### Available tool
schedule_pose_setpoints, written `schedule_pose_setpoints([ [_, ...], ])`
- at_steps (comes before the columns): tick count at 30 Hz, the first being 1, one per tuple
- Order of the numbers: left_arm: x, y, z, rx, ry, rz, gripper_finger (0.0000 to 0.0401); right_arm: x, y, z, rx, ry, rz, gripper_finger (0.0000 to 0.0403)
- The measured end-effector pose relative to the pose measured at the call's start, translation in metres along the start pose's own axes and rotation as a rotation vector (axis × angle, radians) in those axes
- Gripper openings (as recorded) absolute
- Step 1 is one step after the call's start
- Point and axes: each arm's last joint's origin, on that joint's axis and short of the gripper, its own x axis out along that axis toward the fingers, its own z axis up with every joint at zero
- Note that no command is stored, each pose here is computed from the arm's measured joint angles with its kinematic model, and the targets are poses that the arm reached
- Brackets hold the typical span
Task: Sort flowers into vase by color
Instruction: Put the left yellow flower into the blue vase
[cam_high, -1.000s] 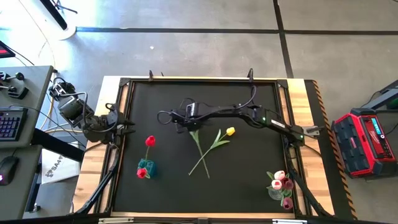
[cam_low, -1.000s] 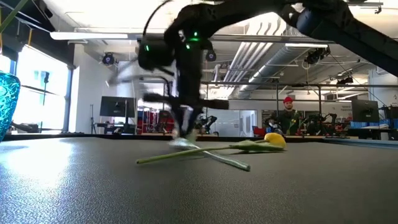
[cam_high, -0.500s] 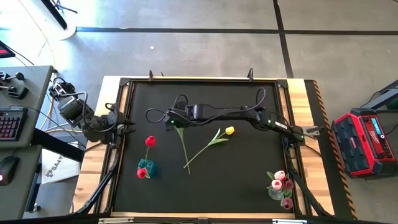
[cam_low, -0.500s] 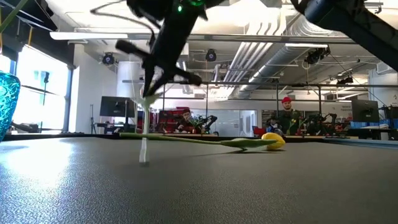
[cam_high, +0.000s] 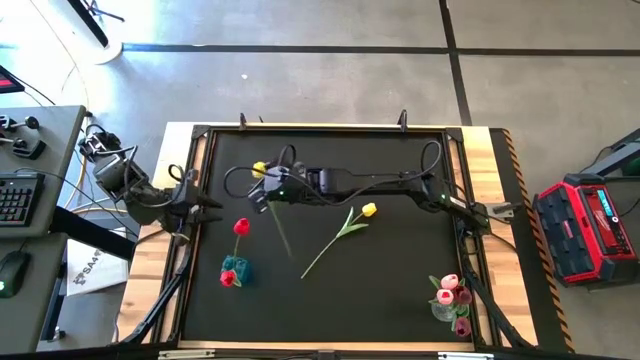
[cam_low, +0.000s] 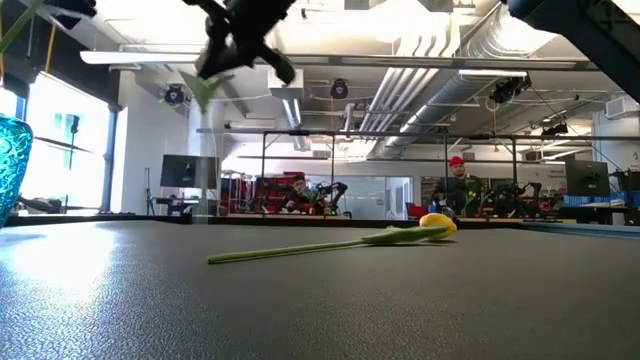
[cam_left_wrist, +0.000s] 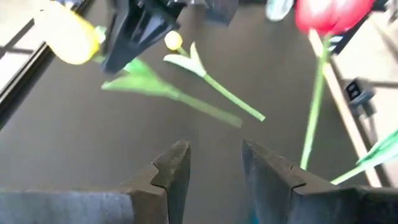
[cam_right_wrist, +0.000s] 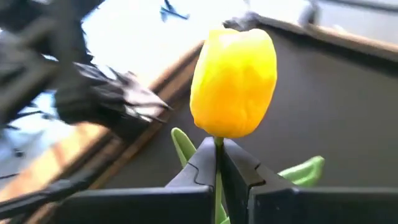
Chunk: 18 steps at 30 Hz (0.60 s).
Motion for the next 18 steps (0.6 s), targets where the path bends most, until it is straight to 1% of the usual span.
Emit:
schedule_pose_setpoints([
  [3, 0.000, -0.003, 0.006, -0.017, -0.050, -0.031, 0.0131, -0.002, 0.012, 0.008, -0.057, -0.072, 0.125, 0.0000],
  [5, 0.000, -0.005, 0.008, -0.034, -0.071, -0.041, 0.0131, -0.004, 0.018, 0.012, -0.099, -0.122, 0.181, 0.0000],
  [10, -0.002, -0.004, 0.011, -0.056, -0.115, -0.017, 0.0131, -0.015, 0.027, 0.024, -0.217, -0.239, 0.255, 0.0000],
  [14, -0.009, -0.001, 0.018, -0.081, -0.162, 0.015, 0.0131, -0.027, 0.029, 0.038, -0.307, -0.301, 0.303, 0.0000],
  [16, -0.013, 0.001, 0.022, -0.061, -0.190, 0.030, 0.0131, -0.031, 0.029, 0.043, -0.348, -0.312, 0.343, 0.0000],
  [18, -0.015, 0.000, 0.026, -0.032, -0.215, 0.022, 0.0131, -0.037, 0.029, 0.050, -0.379, -0.340, 0.387, 0.0000],
])
